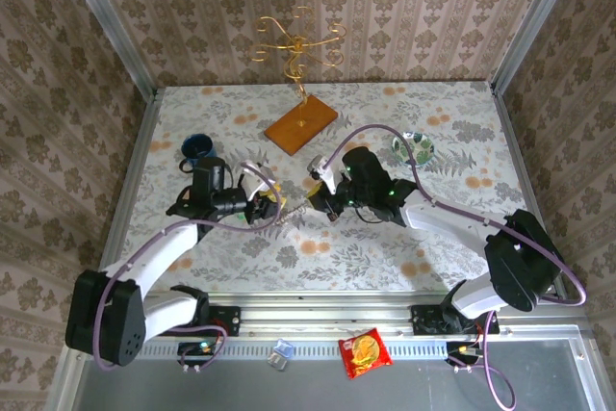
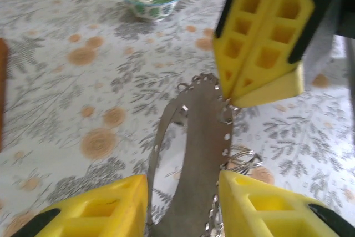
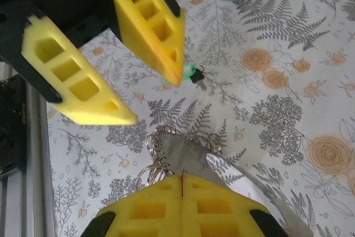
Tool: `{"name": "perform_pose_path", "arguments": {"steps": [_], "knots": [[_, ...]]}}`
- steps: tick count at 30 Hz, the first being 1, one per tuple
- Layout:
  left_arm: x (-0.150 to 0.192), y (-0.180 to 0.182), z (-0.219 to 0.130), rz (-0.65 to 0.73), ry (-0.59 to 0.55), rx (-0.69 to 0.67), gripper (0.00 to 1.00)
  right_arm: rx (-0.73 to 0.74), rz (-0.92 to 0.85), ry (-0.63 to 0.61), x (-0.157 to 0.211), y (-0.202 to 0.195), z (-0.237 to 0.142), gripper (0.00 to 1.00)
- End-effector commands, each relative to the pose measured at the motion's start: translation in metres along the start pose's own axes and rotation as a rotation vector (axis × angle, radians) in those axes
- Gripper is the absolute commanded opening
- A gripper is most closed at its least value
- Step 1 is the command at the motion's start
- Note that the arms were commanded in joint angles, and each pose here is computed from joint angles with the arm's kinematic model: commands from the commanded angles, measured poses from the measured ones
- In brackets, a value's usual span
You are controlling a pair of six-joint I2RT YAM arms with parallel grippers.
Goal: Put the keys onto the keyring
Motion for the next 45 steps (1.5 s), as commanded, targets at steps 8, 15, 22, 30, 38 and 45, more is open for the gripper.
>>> {"name": "perform_pose_path", "arguments": {"steps": [8,15,22,30,38,45], "knots": [[-0.018,0.003,0.004,0.117,-0.118,0.198,0.35,-0.1,-0.086,-0.058,-0.016,0.007,-0.003,0.0],[-0.016,0.006,0.01,0.107,-0.086,0.26,0.31,-0.129,-0.093,-0.058,-0.018,0.008,0.001,0.0],[-0.012,-0.001,0.015,0.089,-0.062,0.331,0.28,-0.138,-0.099,-0.061,-0.022,0.009,0.001,0.0],[-0.007,-0.004,0.019,0.086,-0.043,0.358,0.27,-0.148,-0.107,-0.065,-0.025,0.012,0.002,0.0],[-0.009,-0.006,0.021,0.097,-0.047,0.373,0.22,-0.179,-0.113,-0.061,-0.027,0.018,0.007,0.0],[-0.009,-0.007,0.019,0.106,-0.053,0.371,0.12,-0.189,-0.118,-0.049,-0.026,0.019,0.009,0.0]]}}
Point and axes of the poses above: each hand's point on the last joint's axis, 136 mm out from that joint toward the fingers, its own z axis out along the fingers, its own y axis along the line the jaws close on, x = y × z, the point moved 8 cm from there along -z, back along the fingers, and after that the axes turned 1 degree about -z, right-handed, at the moved point
